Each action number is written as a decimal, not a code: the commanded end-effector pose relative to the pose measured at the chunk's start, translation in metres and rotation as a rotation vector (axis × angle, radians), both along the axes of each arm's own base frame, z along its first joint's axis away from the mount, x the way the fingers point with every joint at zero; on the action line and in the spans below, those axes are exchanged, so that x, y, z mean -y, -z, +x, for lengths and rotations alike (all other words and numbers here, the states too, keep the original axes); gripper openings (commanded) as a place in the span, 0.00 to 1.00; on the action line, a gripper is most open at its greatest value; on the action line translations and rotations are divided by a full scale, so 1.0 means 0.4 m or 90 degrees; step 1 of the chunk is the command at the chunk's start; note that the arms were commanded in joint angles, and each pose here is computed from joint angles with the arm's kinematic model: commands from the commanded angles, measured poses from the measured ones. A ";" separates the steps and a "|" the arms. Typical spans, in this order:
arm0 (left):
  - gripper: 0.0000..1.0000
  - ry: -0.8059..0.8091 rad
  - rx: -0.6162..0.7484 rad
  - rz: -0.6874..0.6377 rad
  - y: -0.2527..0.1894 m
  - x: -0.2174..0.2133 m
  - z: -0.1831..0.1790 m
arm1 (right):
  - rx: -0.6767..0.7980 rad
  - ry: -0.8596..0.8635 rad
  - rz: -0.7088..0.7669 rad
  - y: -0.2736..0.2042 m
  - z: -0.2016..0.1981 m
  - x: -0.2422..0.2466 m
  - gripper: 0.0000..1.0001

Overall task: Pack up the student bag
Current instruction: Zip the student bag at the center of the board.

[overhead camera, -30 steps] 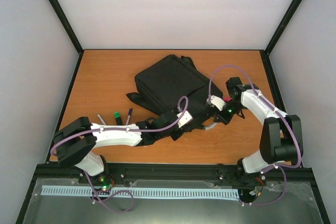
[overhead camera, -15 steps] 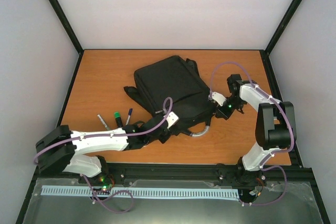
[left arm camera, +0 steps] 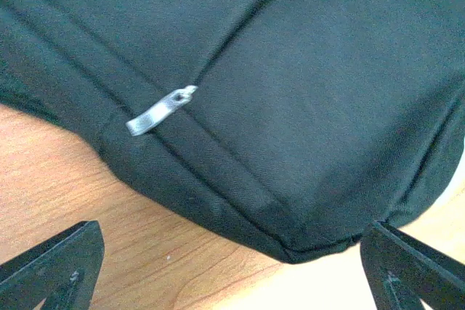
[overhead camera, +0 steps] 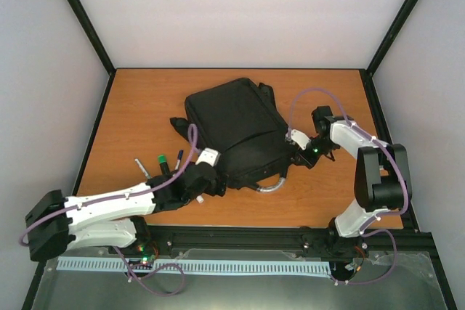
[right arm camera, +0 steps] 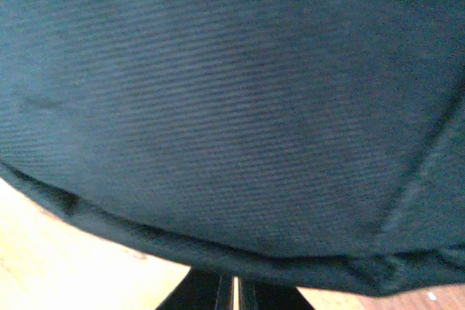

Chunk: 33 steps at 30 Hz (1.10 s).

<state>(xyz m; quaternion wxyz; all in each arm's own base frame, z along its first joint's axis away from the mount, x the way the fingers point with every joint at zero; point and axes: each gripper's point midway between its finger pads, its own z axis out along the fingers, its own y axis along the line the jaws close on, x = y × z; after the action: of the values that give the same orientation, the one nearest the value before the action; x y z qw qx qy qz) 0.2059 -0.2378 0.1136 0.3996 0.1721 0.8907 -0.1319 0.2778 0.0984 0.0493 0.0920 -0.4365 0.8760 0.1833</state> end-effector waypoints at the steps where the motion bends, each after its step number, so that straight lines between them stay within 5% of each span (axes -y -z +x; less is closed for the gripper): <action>1: 1.00 -0.155 -0.053 -0.136 -0.061 -0.059 0.034 | 0.024 -0.017 0.010 -0.011 -0.026 -0.028 0.03; 8: 1.00 -0.220 -0.166 -0.239 -0.046 -0.081 0.087 | 0.018 -0.032 0.023 -0.008 -0.058 -0.058 0.03; 21: 1.00 -0.247 -0.247 -0.244 0.022 -0.088 0.284 | 0.032 -0.070 0.033 -0.013 -0.105 -0.116 0.03; 33: 0.94 -0.202 -0.145 -0.154 -0.029 -0.071 0.499 | 0.046 -0.062 0.092 -0.068 -0.064 -0.200 0.03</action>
<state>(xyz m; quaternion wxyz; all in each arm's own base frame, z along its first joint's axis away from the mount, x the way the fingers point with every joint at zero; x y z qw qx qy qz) 0.3754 -0.2052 0.0868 0.2709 -0.0732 0.9381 -0.2032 0.2342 0.1569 0.0560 0.1053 -0.4833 0.8441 0.2069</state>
